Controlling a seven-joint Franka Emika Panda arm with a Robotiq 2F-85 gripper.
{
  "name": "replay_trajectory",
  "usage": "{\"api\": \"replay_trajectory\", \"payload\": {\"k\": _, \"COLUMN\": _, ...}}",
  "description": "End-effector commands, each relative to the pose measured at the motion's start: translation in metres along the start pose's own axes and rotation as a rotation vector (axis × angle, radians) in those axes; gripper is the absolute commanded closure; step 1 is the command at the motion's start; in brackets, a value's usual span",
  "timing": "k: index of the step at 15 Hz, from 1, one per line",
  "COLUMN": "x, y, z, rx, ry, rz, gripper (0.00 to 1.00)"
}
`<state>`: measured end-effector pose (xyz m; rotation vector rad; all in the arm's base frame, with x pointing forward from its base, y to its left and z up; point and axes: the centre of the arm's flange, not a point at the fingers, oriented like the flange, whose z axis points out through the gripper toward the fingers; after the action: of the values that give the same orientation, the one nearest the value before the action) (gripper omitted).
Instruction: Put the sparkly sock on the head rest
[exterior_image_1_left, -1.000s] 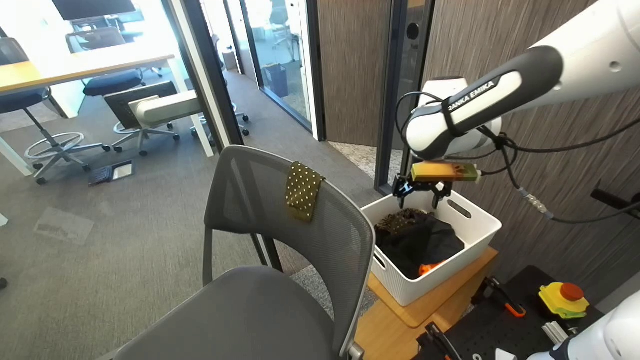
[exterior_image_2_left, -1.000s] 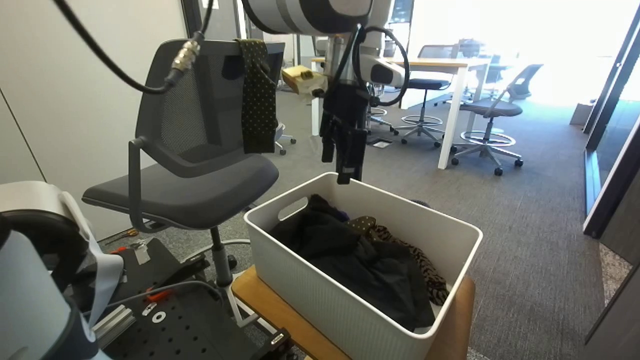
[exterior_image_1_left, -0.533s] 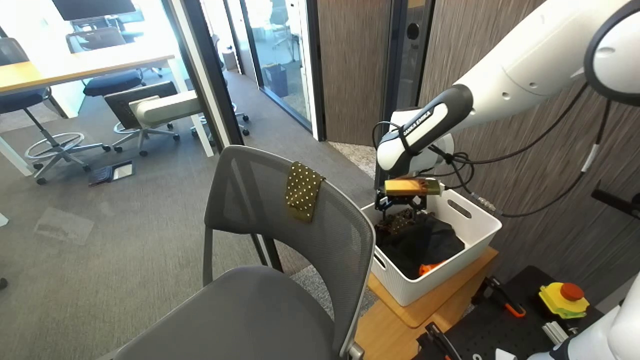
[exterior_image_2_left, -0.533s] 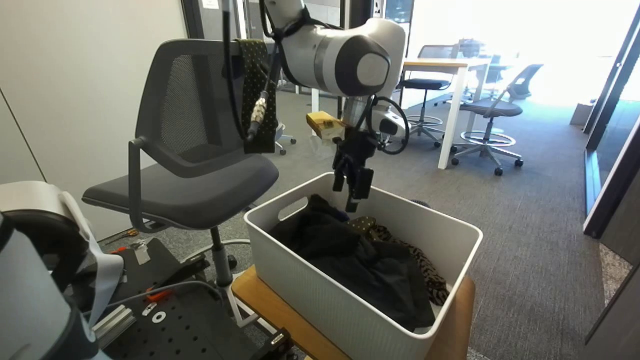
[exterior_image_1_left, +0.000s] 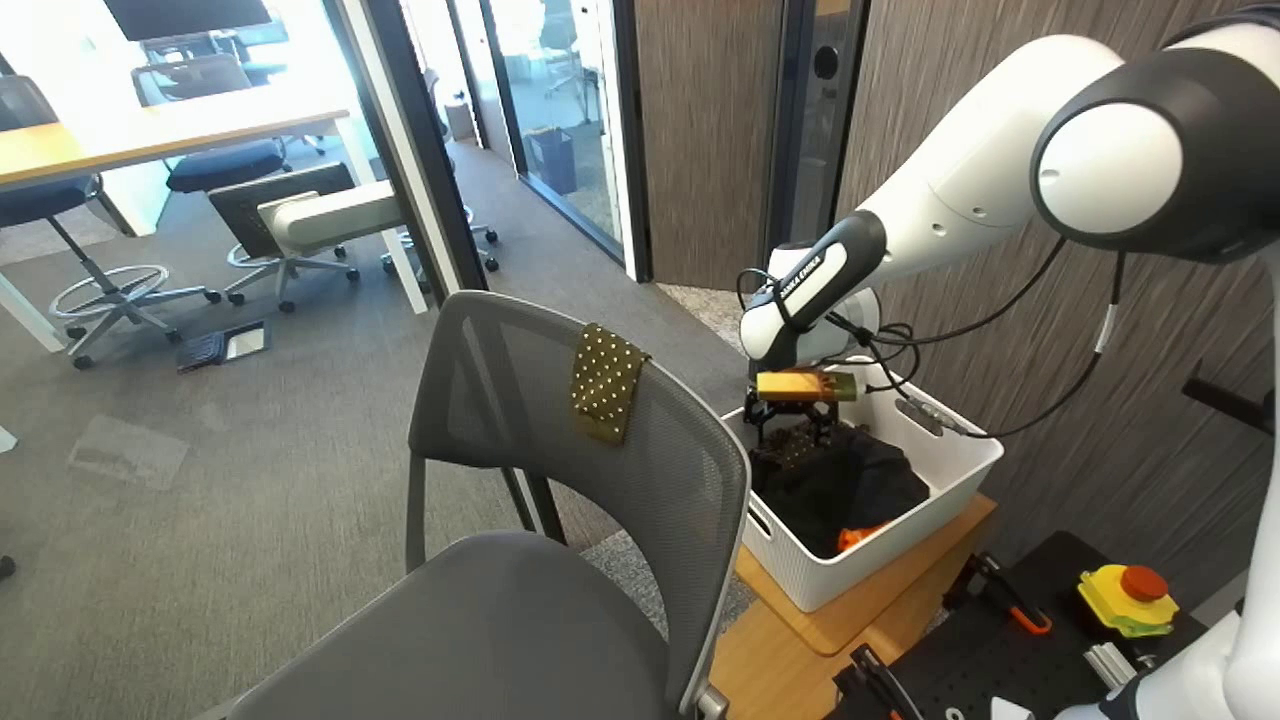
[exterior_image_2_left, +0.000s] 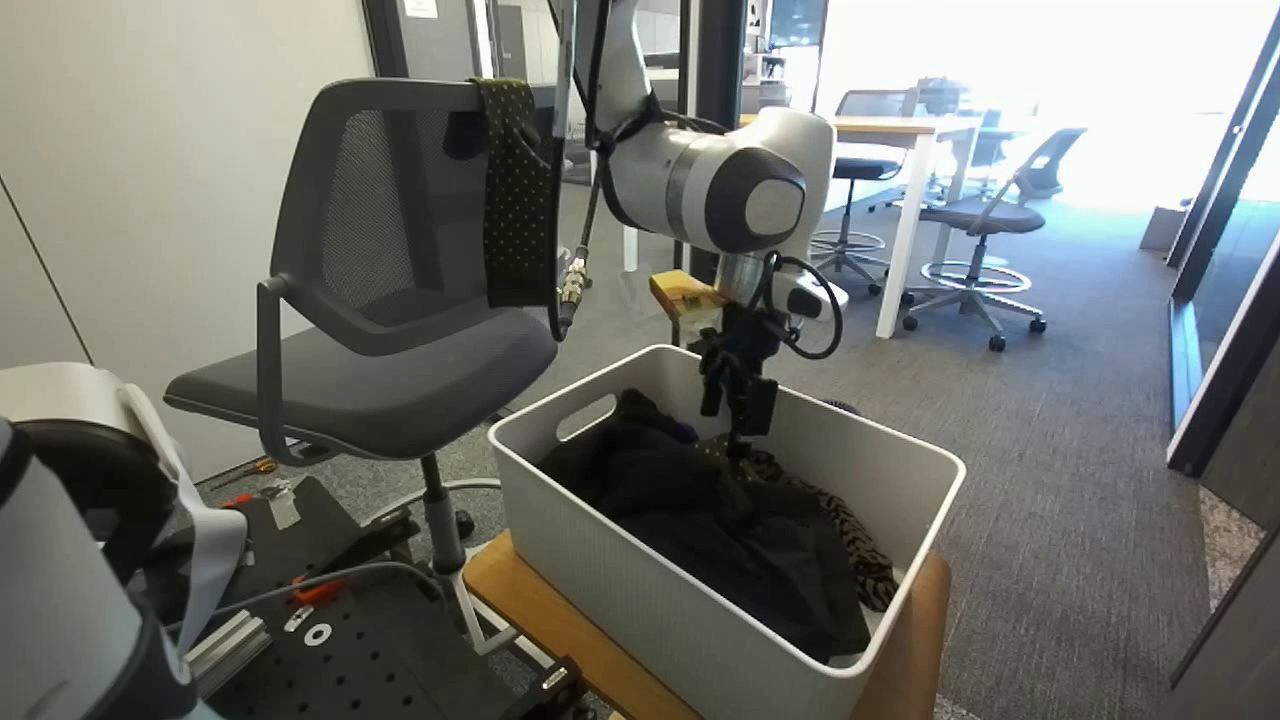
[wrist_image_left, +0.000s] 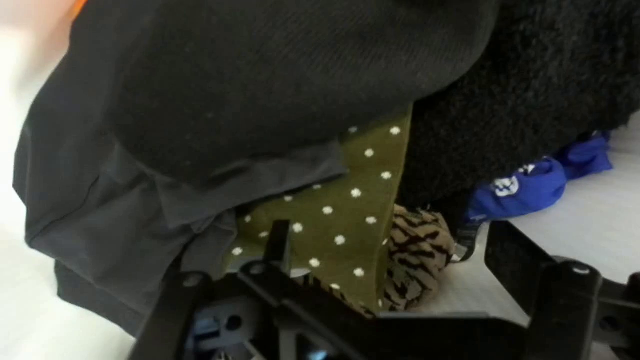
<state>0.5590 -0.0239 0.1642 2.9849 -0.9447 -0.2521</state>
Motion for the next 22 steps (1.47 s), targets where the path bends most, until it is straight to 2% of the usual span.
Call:
{"api": "replay_trajectory", "payload": {"k": 1, "x": 0.02, "y": -0.003, "z": 0.004, "rx": -0.025, "ry": 0.038, "rz": 0.036, "gripper": 0.0}}
{"api": "replay_trajectory", "payload": {"k": 5, "x": 0.019, "y": -0.001, "z": 0.013, "rx": -0.047, "ry": -0.024, "rz": 0.008, "gripper": 0.0}}
{"api": "replay_trajectory", "payload": {"k": 9, "x": 0.016, "y": -0.002, "z": 0.021, "rx": -0.065, "ry": -0.046, "rz": 0.0, "gripper": 0.0}}
{"api": "replay_trajectory", "payload": {"k": 10, "x": 0.015, "y": -0.002, "z": 0.022, "rx": -0.058, "ry": -0.052, "rz": -0.001, "gripper": 0.25}}
{"api": "replay_trajectory", "payload": {"k": 11, "x": 0.015, "y": -0.002, "z": 0.023, "rx": -0.06, "ry": -0.053, "rz": -0.002, "gripper": 0.26}}
{"api": "replay_trajectory", "payload": {"k": 12, "x": 0.015, "y": -0.002, "z": 0.023, "rx": -0.059, "ry": -0.055, "rz": -0.002, "gripper": 0.32}}
{"api": "replay_trajectory", "payload": {"k": 15, "x": 0.015, "y": -0.002, "z": 0.024, "rx": -0.063, "ry": -0.059, "rz": -0.002, "gripper": 0.58}}
{"api": "replay_trajectory", "payload": {"k": 19, "x": 0.015, "y": 0.0, "z": 0.021, "rx": -0.063, "ry": -0.067, "rz": -0.001, "gripper": 0.87}}
{"api": "replay_trajectory", "payload": {"k": 22, "x": 0.007, "y": 0.006, "z": 0.005, "rx": -0.033, "ry": -0.077, "rz": -0.021, "gripper": 0.94}}
